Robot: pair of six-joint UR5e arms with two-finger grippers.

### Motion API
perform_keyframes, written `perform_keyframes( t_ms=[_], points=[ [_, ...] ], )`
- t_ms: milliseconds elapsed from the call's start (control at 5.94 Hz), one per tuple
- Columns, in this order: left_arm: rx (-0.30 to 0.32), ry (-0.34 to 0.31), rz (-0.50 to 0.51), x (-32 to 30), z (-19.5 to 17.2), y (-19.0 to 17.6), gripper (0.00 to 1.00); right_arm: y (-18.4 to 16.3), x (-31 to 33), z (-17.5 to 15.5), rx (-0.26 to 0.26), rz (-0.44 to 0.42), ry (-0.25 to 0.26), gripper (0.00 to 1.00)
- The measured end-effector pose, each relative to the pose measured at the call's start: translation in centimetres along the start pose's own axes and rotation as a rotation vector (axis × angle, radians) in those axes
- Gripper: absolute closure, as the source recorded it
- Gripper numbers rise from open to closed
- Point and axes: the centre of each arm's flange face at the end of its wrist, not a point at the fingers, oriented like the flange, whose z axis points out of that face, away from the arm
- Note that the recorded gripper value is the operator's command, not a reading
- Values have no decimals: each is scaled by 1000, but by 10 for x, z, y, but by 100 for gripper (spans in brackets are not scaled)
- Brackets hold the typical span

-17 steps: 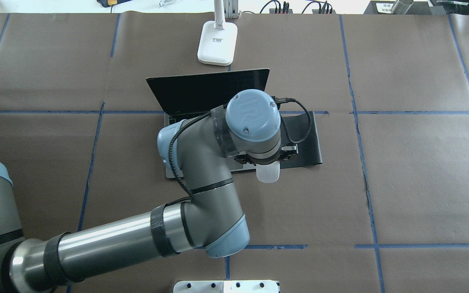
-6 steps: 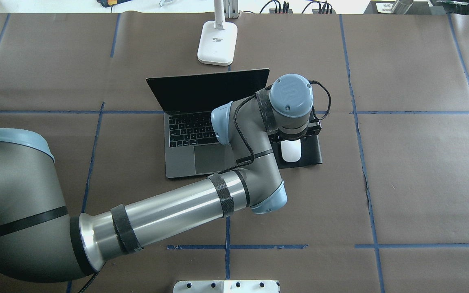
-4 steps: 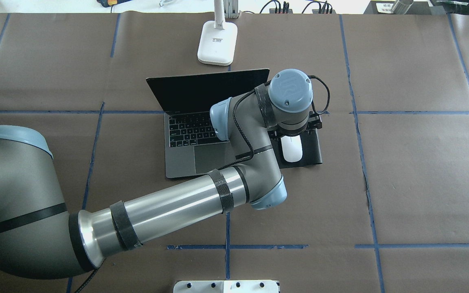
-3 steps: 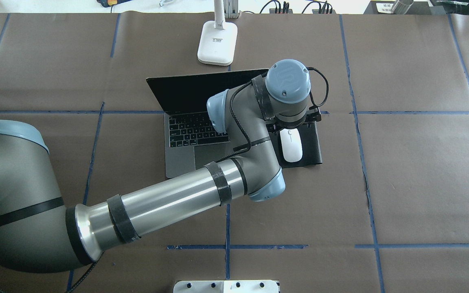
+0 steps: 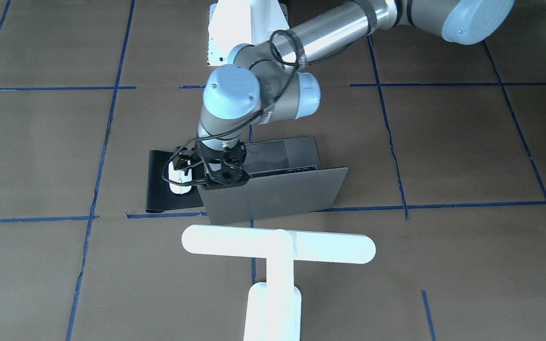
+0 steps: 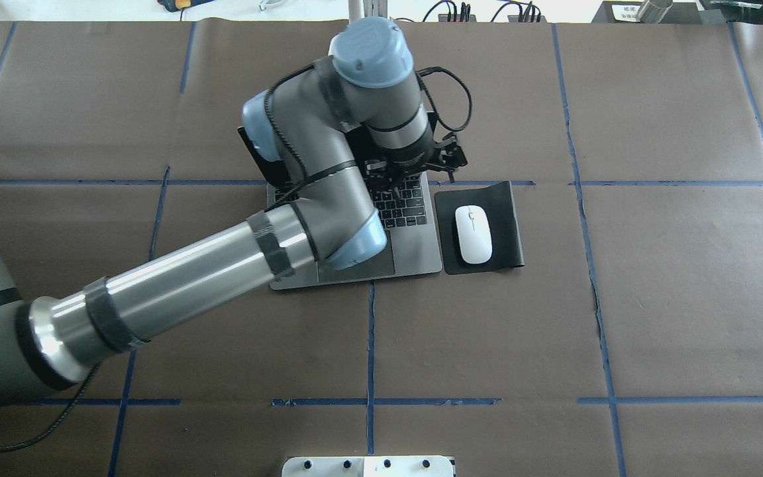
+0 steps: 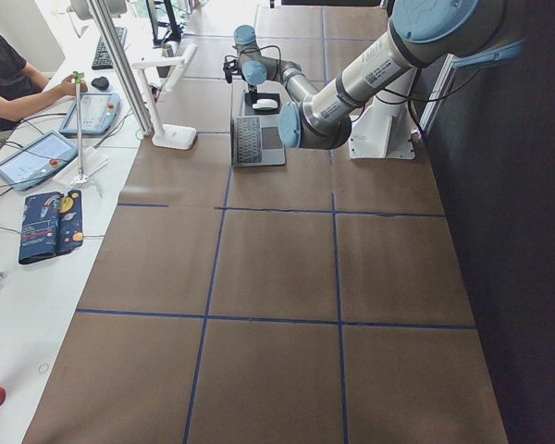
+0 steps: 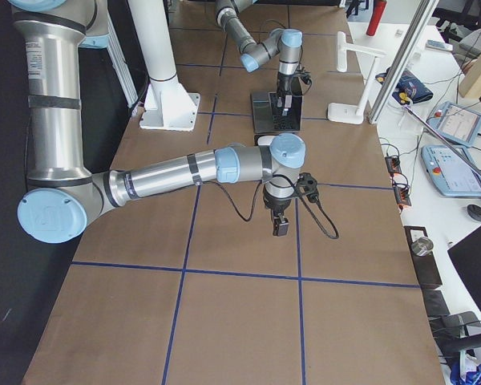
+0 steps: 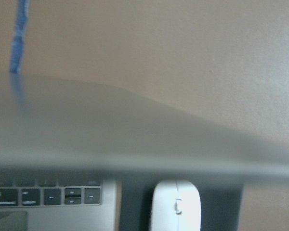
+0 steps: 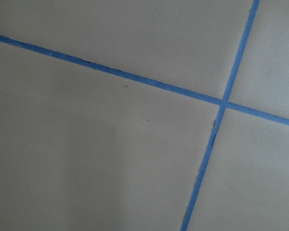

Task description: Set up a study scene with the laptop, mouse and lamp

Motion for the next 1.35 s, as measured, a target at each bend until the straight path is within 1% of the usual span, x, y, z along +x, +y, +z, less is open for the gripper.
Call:
perform_keyframes(
  t_ms=[168,337,505,673,842,1010,1178,1347],
  points=[
    [-20,-22,40,-56,-32,3,0,29,25,3,-10,34,1,0],
    [-28,-64,99,-107,-68,16,0,52,47,1,1,95,-19,0],
    [-24,-107,174,-167,-107,29,0,64,62,-5,23,140,-44,0],
    [-11,-145,223,-232,-141,37,0,68,68,-6,29,155,-47,0],
    [5,-185,236,-295,-168,38,0,71,72,-4,23,166,-46,0],
    [28,-229,239,-355,-194,26,0,73,78,3,11,177,-49,0],
    [53,-273,262,-415,-223,3,0,74,84,10,-4,189,-52,0],
    [59,-304,288,-481,-253,-26,0,74,89,16,-14,196,-53,0]
  ],
)
